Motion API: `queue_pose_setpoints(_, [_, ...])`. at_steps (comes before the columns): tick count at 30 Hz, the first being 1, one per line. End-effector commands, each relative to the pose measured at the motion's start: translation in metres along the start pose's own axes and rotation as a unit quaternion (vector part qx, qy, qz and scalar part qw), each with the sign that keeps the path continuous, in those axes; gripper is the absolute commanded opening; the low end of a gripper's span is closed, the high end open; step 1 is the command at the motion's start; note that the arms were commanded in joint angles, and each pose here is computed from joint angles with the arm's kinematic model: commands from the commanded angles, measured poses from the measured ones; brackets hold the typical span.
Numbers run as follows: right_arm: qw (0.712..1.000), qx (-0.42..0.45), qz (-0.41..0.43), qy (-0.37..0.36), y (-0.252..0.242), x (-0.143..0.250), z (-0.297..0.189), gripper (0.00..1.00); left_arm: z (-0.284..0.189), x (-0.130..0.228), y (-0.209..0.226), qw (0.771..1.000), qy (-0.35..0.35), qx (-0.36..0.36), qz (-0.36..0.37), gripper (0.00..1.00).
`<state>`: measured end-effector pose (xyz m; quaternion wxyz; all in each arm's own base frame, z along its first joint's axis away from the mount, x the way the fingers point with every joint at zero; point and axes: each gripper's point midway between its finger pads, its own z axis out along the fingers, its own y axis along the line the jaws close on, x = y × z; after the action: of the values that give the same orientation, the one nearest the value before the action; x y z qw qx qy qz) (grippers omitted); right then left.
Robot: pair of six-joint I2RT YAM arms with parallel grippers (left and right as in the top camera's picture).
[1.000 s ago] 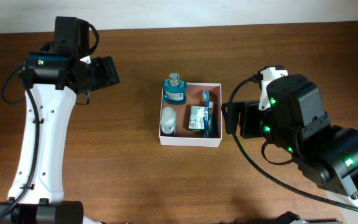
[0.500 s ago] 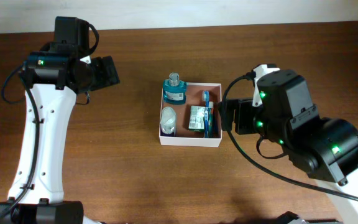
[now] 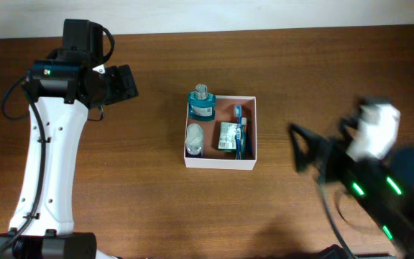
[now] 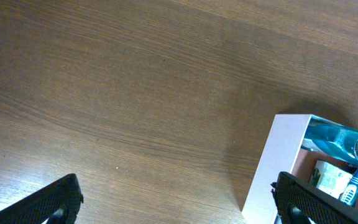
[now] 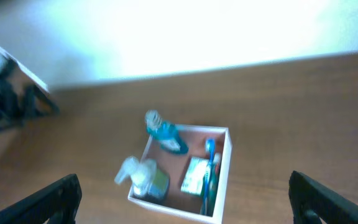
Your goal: Pack container
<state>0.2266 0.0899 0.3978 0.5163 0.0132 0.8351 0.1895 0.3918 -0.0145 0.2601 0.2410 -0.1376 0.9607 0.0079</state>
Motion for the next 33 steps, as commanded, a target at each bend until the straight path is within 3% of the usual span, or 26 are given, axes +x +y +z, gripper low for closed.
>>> queue_pose_setpoints(1, [0.998, 0.022, 0.019, -0.063, -0.032, 0.018, -0.034, 0.98, -0.006, -0.003, 0.002, 1.000, -0.009, 0.000, -0.004, 0.99])
queue_pose_setpoints(12, [0.978, 0.054, 0.048, -0.194, -0.086, 0.077, -0.047, 0.98, -0.006, -0.003, 0.002, 1.000, -0.009, 0.000, -0.004, 0.99])
queue_pose_setpoints(18, [0.959, 0.011, -0.017, -0.283, -0.083, 0.078, -0.018, 0.98, -0.006, -0.003, 0.002, 1.000, -0.009, 0.000, -0.004, 0.99])
queue_pose_setpoints(33, [0.938, -0.017, -0.037, -0.344, -0.101, 0.107, 0.043, 0.99, -0.006, -0.003, 0.002, 1.000, -0.009, 0.000, -0.004, 0.99])
